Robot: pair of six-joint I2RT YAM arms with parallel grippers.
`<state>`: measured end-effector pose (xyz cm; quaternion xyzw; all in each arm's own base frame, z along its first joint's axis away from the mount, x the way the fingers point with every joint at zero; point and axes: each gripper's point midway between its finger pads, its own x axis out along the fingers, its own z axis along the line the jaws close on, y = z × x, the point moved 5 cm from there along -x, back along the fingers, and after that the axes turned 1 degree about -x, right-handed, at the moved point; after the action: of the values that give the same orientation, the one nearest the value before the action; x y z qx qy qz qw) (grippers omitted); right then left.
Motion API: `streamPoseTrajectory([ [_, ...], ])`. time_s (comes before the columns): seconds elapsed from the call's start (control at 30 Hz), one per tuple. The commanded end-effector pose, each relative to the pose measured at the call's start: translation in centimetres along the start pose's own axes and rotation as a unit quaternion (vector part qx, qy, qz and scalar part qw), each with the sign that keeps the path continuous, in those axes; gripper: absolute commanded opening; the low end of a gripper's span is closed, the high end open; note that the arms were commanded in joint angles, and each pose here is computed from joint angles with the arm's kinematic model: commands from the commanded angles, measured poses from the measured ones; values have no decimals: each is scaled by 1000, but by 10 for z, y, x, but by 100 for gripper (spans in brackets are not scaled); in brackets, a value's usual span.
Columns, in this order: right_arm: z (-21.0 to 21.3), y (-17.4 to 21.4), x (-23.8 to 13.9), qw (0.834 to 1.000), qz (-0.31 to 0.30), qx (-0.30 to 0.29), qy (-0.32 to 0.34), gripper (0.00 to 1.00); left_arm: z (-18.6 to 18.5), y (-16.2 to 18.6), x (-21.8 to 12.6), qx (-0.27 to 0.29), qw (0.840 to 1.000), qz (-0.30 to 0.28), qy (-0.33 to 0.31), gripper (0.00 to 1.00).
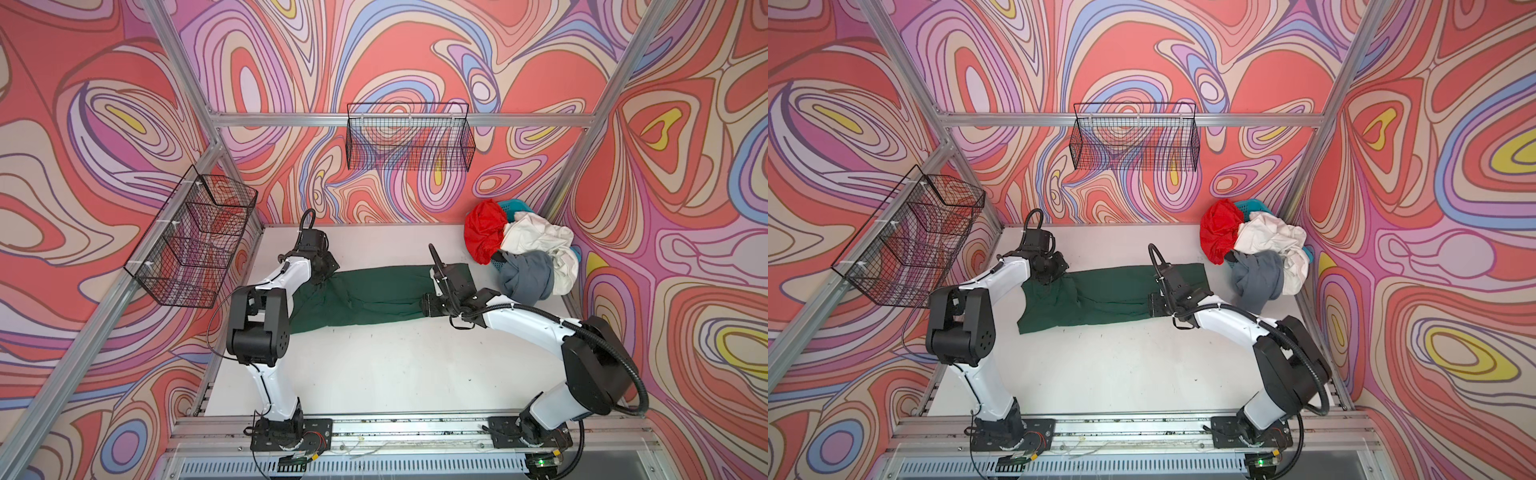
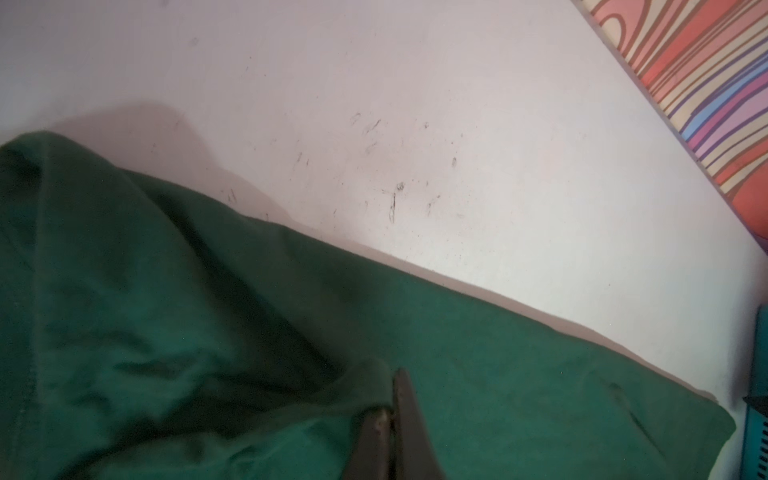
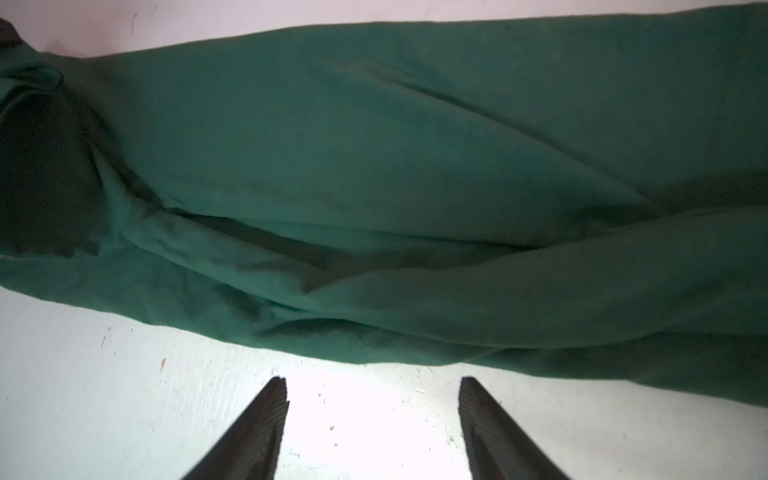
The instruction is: Fold and stack the t-shirts
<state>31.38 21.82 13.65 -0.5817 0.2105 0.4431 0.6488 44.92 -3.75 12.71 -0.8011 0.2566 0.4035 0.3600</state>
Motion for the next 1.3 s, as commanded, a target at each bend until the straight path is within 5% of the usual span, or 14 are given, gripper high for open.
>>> streamPoseTrajectory([
  [0.0, 11, -13, 3, 1000, -24, -11, -11, 69, 3, -15, 3, -26, 1000, -3, 11, 0],
  [0.27, 17, -13, 11, 1000, -14, 0, -26, 69, -2, -32, -4, -7, 1000, -25, -5, 0],
  [0.47, 11, -13, 8, 1000, -10, 8, -1, 70, -14, -36, -29, 27, 999, -42, 14, 51],
  [0.57, 9, -15, 6, 1000, -10, 13, 7, 70, -7, -30, -49, 47, 996, -68, -14, 67],
  [0.8, 7, -23, 3, 1000, -9, 21, 12, 70, -2, 26, -71, 83, 995, -62, -7, 65],
  [1.03, -6, -25, -4, 999, -14, 44, 16, 70, 13, 89, -57, 88, 996, 13, -6, 55],
  [1.27, -22, -18, -9, 998, -19, 61, 23, 70, 30, 113, -41, 75, 996, 52, -21, 52],
])
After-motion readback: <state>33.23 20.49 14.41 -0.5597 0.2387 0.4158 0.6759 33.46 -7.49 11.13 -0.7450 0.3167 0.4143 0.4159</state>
